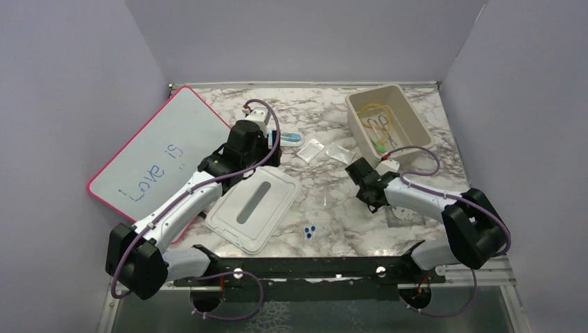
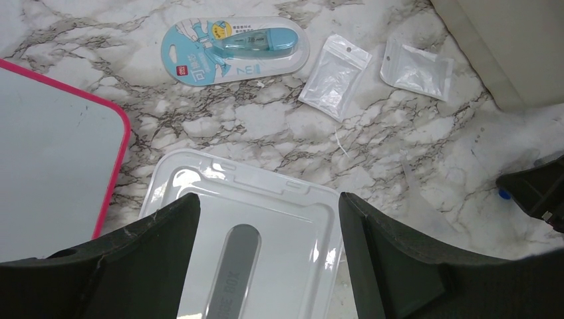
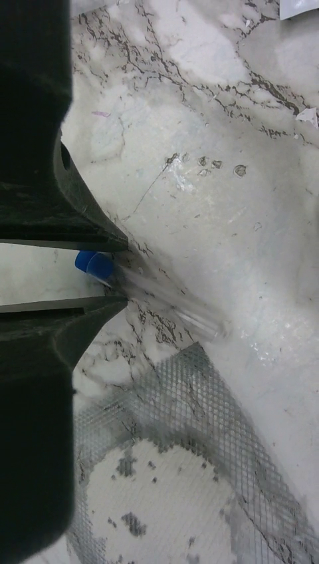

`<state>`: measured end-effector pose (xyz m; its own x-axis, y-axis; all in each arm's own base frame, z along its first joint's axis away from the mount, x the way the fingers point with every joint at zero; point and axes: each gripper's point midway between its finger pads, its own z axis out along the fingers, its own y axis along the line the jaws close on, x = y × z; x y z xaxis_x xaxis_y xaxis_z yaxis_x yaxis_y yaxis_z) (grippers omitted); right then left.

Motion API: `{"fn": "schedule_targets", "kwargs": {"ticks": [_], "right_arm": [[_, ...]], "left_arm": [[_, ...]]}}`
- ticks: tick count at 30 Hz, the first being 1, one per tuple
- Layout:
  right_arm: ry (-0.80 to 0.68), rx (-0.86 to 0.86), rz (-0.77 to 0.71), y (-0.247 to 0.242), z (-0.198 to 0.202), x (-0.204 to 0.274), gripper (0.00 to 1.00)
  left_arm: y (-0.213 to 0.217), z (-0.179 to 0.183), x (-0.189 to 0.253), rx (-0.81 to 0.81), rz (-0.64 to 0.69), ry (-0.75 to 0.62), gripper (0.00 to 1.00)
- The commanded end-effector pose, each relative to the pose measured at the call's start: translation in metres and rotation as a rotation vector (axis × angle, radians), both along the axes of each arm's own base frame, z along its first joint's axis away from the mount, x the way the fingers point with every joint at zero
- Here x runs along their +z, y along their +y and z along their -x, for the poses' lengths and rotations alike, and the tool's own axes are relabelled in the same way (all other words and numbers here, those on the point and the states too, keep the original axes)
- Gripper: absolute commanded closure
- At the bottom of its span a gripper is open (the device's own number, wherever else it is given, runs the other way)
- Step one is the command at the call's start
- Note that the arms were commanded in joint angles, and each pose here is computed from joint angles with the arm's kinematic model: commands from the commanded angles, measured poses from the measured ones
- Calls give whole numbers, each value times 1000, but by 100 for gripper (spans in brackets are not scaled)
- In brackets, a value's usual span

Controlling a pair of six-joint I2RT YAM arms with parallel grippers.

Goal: Organize the chemistry lab equipment

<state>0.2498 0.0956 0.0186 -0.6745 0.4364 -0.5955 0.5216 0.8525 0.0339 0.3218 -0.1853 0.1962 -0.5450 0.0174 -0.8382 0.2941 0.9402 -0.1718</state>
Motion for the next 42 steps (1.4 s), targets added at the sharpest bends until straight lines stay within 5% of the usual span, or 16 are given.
{"fn": "schedule_targets", "kwargs": {"ticks": [1,6,15,25,32,42], "right_arm": [[16,2,-10,0,3,-9,69],[19,21,-46,4,9,-9,83],[-61,187,-142,22,6,26,87],[-430,846,-417,114,1,145,82],[-605,1264,-591,167,30,208,82],[-648,1523,-630,186,50,222,81]], "left_arm": [[-1,-3,-2,-12,1,-8,21],[-4,-3,-3,-17,12,0,21],[-18,2,-2,-59,79,28,21],[-59,22,25,-255,258,58,2],[-103,52,59,-450,537,159,1],[-128,84,71,-544,787,400,26]]}}
